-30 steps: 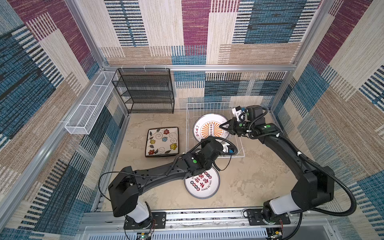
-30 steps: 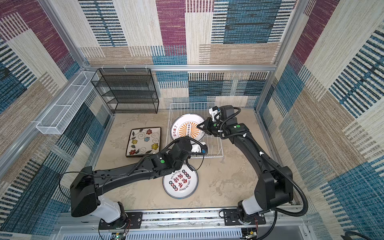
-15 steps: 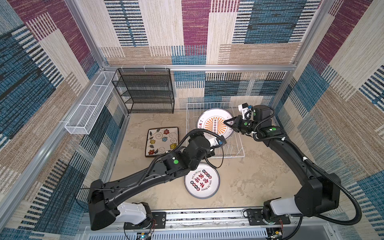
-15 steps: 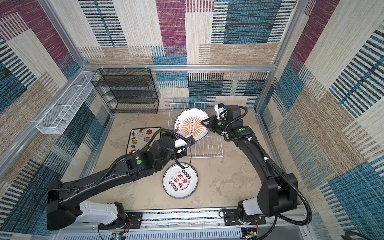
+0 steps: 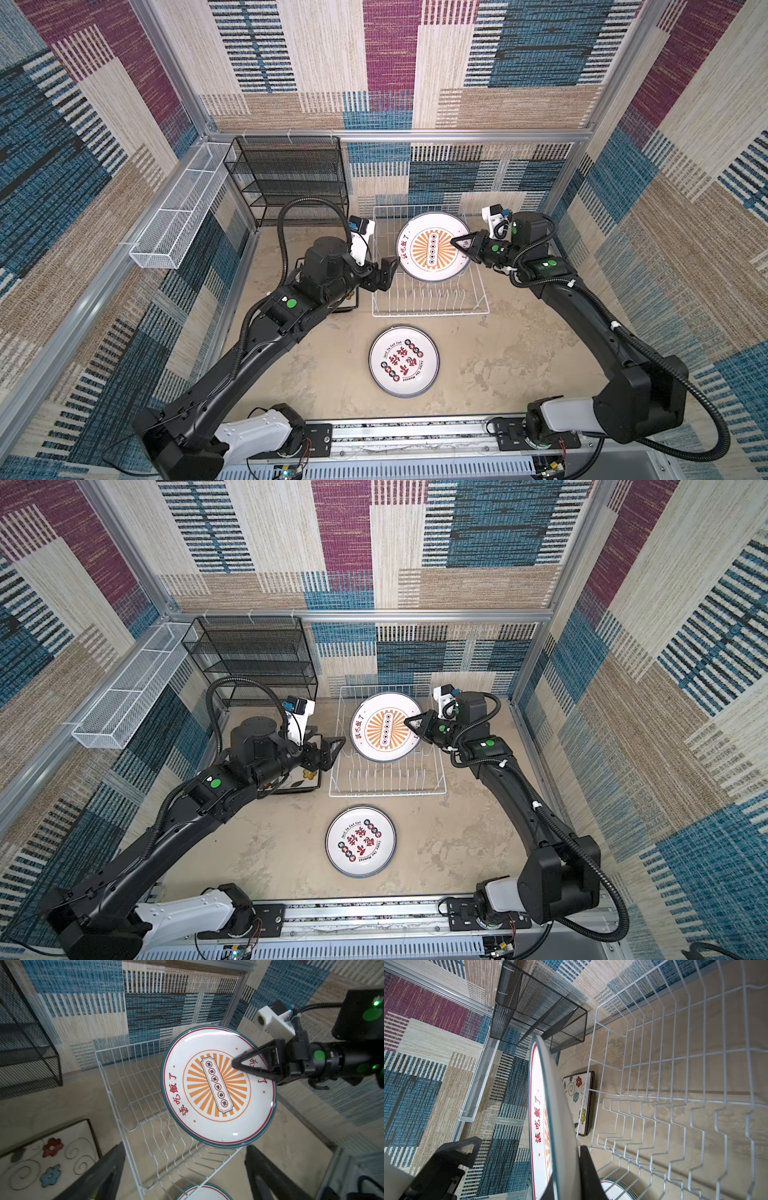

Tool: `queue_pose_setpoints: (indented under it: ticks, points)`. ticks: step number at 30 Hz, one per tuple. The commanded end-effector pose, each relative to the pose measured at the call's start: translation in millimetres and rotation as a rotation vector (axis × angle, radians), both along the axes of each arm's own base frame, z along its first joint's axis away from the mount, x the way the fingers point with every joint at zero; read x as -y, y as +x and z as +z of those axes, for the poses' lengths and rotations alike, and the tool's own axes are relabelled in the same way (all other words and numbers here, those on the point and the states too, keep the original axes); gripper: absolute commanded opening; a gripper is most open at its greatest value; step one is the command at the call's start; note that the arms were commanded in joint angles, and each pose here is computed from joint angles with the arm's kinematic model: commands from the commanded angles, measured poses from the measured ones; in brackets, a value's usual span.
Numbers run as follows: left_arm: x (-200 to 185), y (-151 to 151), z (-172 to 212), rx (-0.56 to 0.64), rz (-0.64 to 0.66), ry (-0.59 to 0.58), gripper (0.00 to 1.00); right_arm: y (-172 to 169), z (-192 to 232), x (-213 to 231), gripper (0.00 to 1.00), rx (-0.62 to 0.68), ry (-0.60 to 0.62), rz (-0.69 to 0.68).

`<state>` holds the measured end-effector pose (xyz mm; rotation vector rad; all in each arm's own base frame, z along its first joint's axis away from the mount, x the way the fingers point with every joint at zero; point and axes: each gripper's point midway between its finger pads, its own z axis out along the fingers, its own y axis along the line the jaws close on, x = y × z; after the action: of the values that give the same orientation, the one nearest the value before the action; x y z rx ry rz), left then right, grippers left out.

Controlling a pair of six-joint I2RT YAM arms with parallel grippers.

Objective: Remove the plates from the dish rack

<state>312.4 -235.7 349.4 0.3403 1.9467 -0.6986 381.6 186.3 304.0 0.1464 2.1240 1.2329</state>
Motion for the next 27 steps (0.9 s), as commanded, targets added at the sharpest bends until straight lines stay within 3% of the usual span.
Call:
queue_pose_setpoints:
  ticks: [1, 6, 16, 22, 27]
  points:
    - [21.7, 0.6, -4.1, -0.227, -0.057, -0.273, 0.9, 0.8, 16.8, -3.6, 0.0, 0.083, 0.017, 0.028]
    - [42.4, 19.9, -23.0, -0.347, -0.082, -0.359, 0.89, -3.1, 14.8, -8.1, 0.0, 0.085, 0.033, 0.064]
    - [64.8, 47.5, -55.4, -0.466, -0.109, -0.369, 0.82, -5.5, 9.1, -12.5, 0.0, 0.078, 0.037, 0.105]
    - [76.3, 51.6, -61.1, -0.494, -0.153, -0.408, 0.64, -6.4, 4.4, -18.4, 0.0, 0.061, 0.06, 0.146]
    - [79.1, 53.1, -62.2, -0.503, -0.164, -0.421, 0.39, -6.4, -1.9, -20.8, 0.0, 0.041, 0.069, 0.162]
